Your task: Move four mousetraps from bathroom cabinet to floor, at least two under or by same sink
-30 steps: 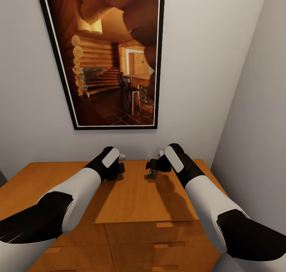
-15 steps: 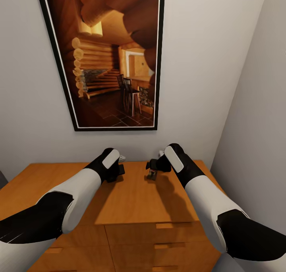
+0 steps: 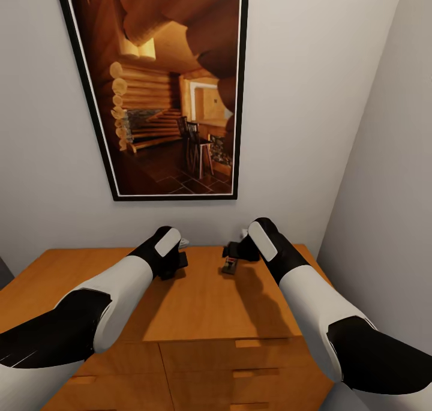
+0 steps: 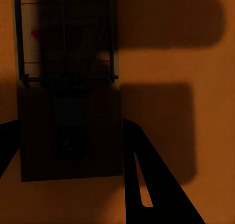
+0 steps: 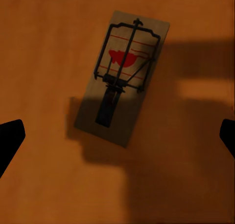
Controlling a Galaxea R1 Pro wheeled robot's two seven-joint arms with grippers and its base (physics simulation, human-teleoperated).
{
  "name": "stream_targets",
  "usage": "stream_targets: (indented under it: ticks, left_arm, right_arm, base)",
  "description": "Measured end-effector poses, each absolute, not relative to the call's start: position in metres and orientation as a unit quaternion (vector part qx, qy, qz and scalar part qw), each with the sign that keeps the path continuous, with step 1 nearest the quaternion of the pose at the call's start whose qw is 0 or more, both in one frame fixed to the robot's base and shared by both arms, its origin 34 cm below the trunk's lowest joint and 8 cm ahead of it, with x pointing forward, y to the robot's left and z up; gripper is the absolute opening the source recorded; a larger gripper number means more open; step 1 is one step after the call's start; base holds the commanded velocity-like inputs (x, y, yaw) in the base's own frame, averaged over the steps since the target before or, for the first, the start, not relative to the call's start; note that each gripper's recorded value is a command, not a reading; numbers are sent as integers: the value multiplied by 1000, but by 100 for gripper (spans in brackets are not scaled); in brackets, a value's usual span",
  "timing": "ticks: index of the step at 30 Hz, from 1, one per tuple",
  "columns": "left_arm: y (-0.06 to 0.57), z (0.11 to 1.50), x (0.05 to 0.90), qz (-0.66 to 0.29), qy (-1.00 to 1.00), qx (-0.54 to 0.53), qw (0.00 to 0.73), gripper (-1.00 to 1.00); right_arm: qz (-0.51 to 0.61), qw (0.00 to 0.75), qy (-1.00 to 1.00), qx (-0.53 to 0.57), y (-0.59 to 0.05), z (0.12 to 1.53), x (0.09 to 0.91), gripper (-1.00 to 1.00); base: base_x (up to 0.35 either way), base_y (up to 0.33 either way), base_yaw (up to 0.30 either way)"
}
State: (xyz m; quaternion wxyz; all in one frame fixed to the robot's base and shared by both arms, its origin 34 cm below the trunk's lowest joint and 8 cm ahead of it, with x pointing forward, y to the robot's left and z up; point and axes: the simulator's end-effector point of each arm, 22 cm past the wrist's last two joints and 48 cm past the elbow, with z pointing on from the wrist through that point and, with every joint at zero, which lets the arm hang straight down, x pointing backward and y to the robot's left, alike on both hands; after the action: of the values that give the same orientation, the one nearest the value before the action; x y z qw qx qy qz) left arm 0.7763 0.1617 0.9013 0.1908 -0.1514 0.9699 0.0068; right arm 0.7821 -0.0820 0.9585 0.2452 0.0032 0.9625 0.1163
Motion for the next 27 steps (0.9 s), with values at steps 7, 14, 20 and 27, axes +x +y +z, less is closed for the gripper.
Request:
stream_targets:
  ticks: [7, 14, 20, 27]
  left_arm:
    - [162, 901, 776, 7, 970, -151, 191, -100]
    - [162, 901, 776, 8, 970, -149, 190, -100]
    - [162, 902, 776, 8, 971, -145, 189, -100]
    - [161, 902, 775, 9, 972, -142, 188, -100]
  right_arm:
    - [104, 245, 964, 6, -88, 957, 782, 100]
    - [101, 244, 964, 7, -89, 956, 782, 100]
    - [100, 244, 965, 7, -89, 956, 782, 100]
    - [100, 244, 965, 7, -89, 956, 782, 100]
  base:
    - [0, 0, 0]
    - [0, 0, 0]
    - [0, 0, 0]
    - [0, 0, 0]
